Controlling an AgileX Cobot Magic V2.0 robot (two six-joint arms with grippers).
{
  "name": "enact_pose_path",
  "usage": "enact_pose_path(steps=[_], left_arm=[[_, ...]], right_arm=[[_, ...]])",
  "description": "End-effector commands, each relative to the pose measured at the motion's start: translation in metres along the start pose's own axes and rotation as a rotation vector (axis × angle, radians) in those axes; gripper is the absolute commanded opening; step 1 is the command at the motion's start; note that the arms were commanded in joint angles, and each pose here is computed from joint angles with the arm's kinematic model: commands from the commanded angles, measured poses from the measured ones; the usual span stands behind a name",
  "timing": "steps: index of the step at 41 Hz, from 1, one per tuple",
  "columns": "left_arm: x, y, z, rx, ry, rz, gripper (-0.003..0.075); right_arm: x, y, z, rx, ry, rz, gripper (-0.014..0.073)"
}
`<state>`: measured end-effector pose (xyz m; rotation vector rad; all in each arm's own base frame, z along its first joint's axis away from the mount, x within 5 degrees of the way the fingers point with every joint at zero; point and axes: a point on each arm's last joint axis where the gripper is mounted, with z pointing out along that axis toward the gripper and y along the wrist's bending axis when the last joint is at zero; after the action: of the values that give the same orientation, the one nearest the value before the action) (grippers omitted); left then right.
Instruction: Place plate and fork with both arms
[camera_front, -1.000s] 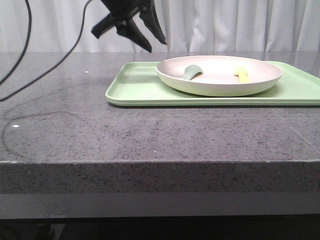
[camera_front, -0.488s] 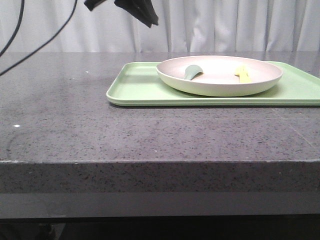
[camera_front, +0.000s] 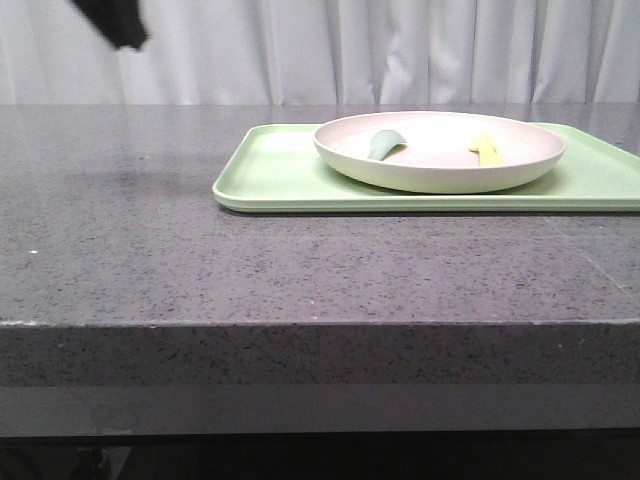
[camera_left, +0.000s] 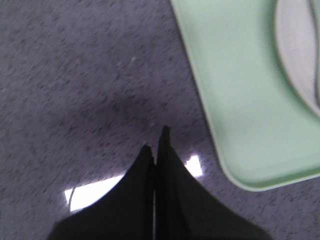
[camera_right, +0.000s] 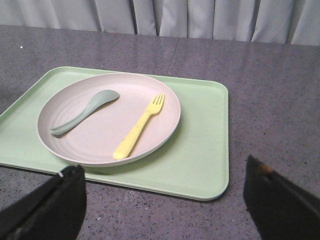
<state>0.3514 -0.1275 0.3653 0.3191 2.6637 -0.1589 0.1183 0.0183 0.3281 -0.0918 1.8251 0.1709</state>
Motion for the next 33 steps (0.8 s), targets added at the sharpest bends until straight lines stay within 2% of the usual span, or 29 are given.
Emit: enact_pose_path(steps=[1,5,10,19,33], left_arm=[[0.016,0.016,-0.039,-0.011,-0.167,-0.054,-0.0018],[0.040,0.027,-0.042,-0.022,-0.219,-0.078,-0.0018],[0.069,0.036,-0.050,-0.027,-0.346,-0.097,-0.0018],[0.127,0.038,-0.068,-0.013,-0.617,-0.088,-0.0018],[0.214,0.039,-0.081,0.012,-0.930,-0.072,-0.0018]], right_arm=[[-0.017,0.000,-0.003,0.010,-0.101,-0.005,0.0654],[-0.017,0.000,-0.003,0.010,-0.101,-0.005,0.0654],[-0.017,0.000,-0.003,0.010,-0.101,-0.005,0.0654],[-0.017,0.000,-0.003,0.010,-0.102,-0.005,0.0654],[-0.018,0.000,0.006,0.005,-0.059,0.012,0.0654]])
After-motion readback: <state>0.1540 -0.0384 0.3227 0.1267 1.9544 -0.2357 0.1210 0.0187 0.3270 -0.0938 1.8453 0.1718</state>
